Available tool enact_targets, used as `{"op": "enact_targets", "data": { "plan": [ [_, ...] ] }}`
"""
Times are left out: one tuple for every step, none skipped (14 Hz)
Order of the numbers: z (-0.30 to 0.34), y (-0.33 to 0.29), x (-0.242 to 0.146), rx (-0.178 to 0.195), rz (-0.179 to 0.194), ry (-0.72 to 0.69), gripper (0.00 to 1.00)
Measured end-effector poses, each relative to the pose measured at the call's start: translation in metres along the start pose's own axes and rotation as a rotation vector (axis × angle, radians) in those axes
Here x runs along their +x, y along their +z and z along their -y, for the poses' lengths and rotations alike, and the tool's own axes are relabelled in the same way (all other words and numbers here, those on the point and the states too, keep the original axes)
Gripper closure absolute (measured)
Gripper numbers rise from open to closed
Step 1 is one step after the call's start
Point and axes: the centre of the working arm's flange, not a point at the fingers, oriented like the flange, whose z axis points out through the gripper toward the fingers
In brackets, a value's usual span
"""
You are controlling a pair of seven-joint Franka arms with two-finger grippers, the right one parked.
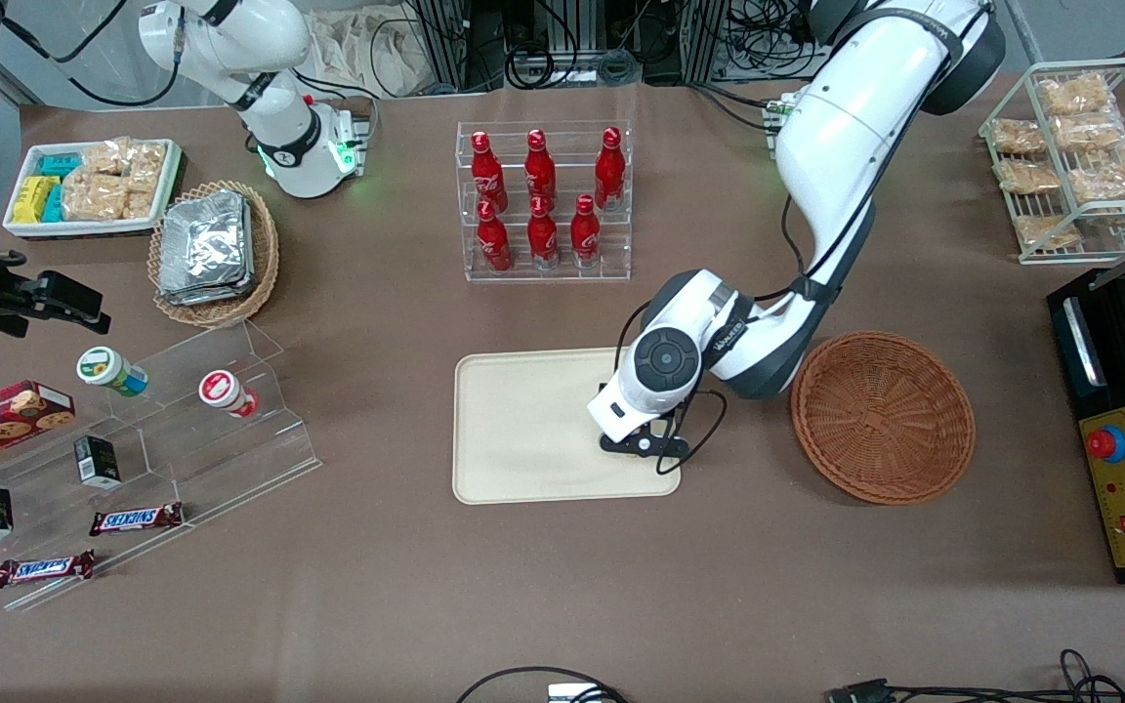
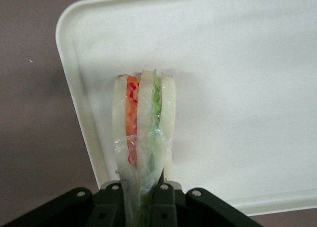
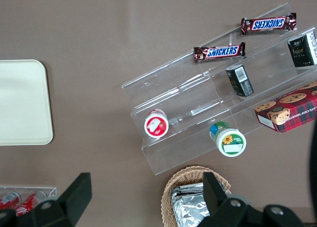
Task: Place sandwich from basket to tray
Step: 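Lower the sandwich onto the tray and open the left gripper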
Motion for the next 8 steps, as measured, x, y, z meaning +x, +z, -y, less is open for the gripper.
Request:
{"op": "enact_targets", "data": {
  "plan": [
    [0.0007,0.0021,-0.0001,0.002,0.003,0.000,0.81],
    [0.0014,0.0021,0.0002,0.003,0.002,-0.001,0.81],
    [0.0021,0.0019,0.0007,0.004,0.002,-0.002,0.80],
    [0.0029,0.0018,0.0012,0.005,0.001,-0.003,0.78],
    [0.0038,0.0015,0.0018,0.005,0.000,-0.004,0.72],
    [0.0041,0.0008,0.0023,0.004,-0.002,-0.005,0.61],
    [0.0040,-0.0007,0.0028,0.003,-0.005,-0.005,0.52],
    [0.0041,-0.0030,0.0034,0.002,-0.008,-0.006,0.41]
  ]
}}
